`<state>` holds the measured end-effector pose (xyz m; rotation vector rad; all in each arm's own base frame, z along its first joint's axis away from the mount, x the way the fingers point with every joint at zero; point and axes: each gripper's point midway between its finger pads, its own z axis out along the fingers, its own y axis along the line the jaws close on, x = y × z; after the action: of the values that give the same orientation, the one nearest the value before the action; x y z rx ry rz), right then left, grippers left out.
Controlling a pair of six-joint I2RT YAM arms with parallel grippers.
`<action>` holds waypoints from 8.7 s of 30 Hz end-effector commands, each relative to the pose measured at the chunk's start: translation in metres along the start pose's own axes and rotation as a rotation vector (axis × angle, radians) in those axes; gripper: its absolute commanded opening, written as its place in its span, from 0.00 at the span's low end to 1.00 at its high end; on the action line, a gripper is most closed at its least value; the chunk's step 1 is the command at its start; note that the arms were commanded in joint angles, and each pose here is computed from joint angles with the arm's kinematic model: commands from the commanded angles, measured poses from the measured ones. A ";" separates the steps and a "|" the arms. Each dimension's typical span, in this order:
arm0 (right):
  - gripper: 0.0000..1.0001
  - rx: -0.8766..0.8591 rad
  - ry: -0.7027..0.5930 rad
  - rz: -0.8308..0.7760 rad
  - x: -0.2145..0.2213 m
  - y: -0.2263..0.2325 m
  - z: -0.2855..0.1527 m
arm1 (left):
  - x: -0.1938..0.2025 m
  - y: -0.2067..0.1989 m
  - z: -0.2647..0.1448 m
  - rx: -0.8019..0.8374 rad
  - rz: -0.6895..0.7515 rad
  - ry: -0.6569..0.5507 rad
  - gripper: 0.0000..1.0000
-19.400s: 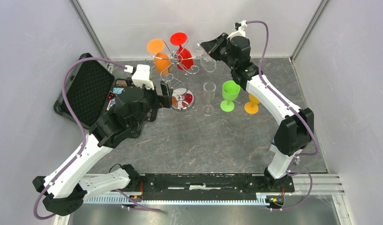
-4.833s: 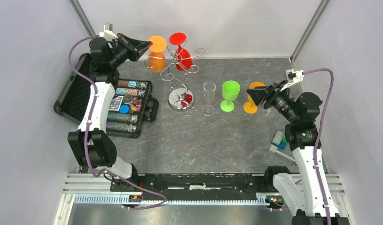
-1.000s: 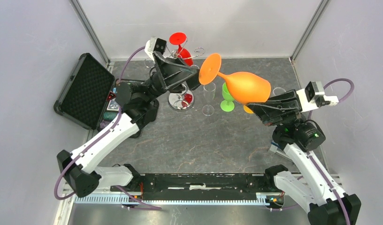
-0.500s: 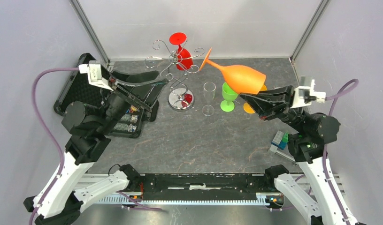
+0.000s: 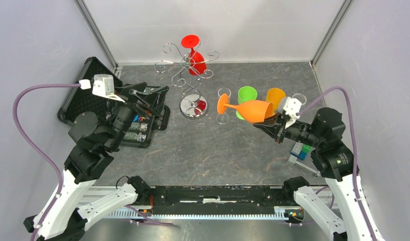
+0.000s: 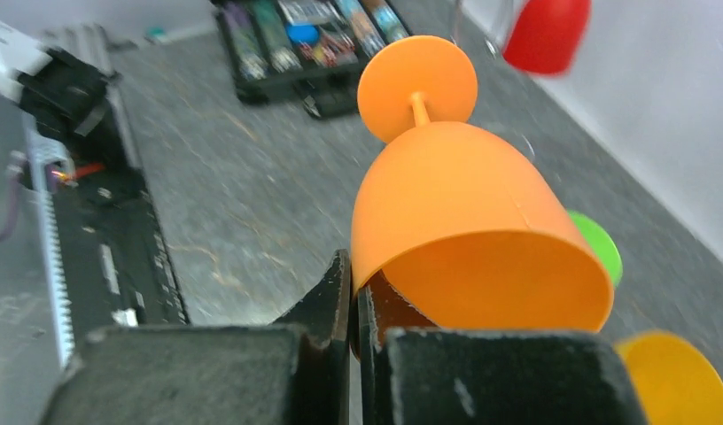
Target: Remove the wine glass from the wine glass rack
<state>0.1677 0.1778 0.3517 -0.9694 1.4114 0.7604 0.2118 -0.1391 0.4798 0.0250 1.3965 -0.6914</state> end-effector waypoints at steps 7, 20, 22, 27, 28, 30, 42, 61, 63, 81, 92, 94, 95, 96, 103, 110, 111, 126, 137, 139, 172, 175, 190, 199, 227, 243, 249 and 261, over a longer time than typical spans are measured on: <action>0.00 0.274 0.417 -0.007 0.085 -0.048 -0.018 | 0.009 0.018 -0.001 -0.067 0.100 0.016 1.00; 0.00 0.746 0.709 0.215 0.116 -0.088 -0.077 | 0.035 0.024 0.002 -0.075 0.095 0.066 1.00; 0.00 0.753 0.768 0.257 0.131 -0.081 -0.083 | 0.037 0.024 0.002 -0.073 0.095 0.064 1.00; 0.01 0.825 0.811 0.317 0.145 -0.081 -0.090 | 0.038 0.024 0.002 -0.065 0.100 0.066 1.00; 0.03 0.852 0.820 0.325 0.147 -0.084 -0.092 | 0.038 0.024 0.001 -0.065 0.101 0.066 1.00; 0.10 0.859 0.857 0.345 0.155 -0.084 -0.092 | 0.037 0.025 -0.001 -0.066 0.105 0.063 1.00; 0.05 0.873 1.125 0.394 0.222 -0.070 -0.108 | 0.041 0.030 -0.005 -0.076 0.106 0.050 1.00; 0.27 1.078 1.141 0.352 0.212 -0.102 -0.116 | 0.037 0.034 -0.011 -0.088 0.122 0.041 1.00; 0.25 1.106 1.136 0.339 0.208 -0.108 -0.117 | 0.036 0.034 -0.012 -0.088 0.125 0.039 1.00; 0.56 1.057 0.711 0.320 0.108 -0.143 -0.069 | 0.027 0.044 0.003 -0.190 0.109 0.025 1.00; 0.56 0.651 0.288 0.434 0.076 -0.112 0.017 | 0.026 0.013 0.089 -0.165 0.065 0.111 1.00; 0.55 0.607 0.268 0.450 0.079 -0.105 0.023 | 0.026 0.011 0.110 -0.117 0.052 0.146 1.00; 0.55 0.595 0.260 0.458 0.080 -0.103 0.024 | 0.027 0.013 0.121 -0.105 0.052 0.167 0.99; 0.54 0.589 0.260 0.463 0.082 -0.101 0.025 | 0.031 0.017 0.132 -0.112 0.053 0.189 0.99; 0.53 0.583 0.276 0.455 0.092 -0.099 0.025 | 0.033 0.046 0.188 -0.112 -0.118 0.221 0.86; 0.52 0.599 0.292 0.464 0.101 -0.100 0.024 | 0.063 0.078 0.232 -0.158 -0.297 0.222 0.73; 0.52 0.601 0.293 0.466 0.102 -0.100 0.024 | 0.066 0.081 0.237 -0.164 -0.310 0.219 0.70; 0.51 0.620 0.284 0.486 0.101 -0.100 0.021 | 0.095 0.134 0.261 -0.365 -0.400 0.098 0.59; 0.50 0.630 0.285 0.487 0.102 -0.101 0.020 | 0.108 0.143 0.277 -0.421 -0.462 0.121 0.59; 0.50 0.630 0.285 0.486 0.103 -0.101 0.020 | 0.111 0.143 0.279 -0.422 -0.474 0.126 0.56; 0.41 0.564 0.216 0.501 0.097 -0.091 0.028 | 0.080 0.090 0.290 -0.036 -0.835 0.051 0.02; 0.41 0.563 0.220 0.502 0.098 -0.091 0.029 | 0.081 0.090 0.286 -0.018 -0.855 0.057 0.02; 0.41 0.556 0.210 0.520 0.100 -0.090 0.033 | 0.054 0.078 0.252 0.031 -0.850 0.040 0.02; 0.42 0.567 0.193 0.500 0.089 -0.091 0.028 | 0.039 0.092 0.244 -0.042 -0.768 -0.008 0.02; 0.73 0.519 0.075 0.450 0.064 -0.086 0.029 | -0.025 0.063 0.246 0.396 -0.612 -0.199 0.02; 0.86 0.149 -0.320 0.491 -0.014 -0.040 0.052 | -0.076 -0.023 0.181 0.709 -0.914 -0.128 0.02; 0.89 0.035 -0.550 0.550 -0.051 -0.027 0.045 | -0.068 -0.055 0.167 0.774 -1.111 -0.008 0.02; 0.96 0.098 -0.827 0.576 -0.096 -0.042 0.013 | -0.038 -0.110 0.114 0.831 -1.439 0.166 0.02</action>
<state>0.2131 0.1992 0.4170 -0.1698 1.0978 1.3012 0.3128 -0.2693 0.5463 -0.3264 1.1320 -2.3120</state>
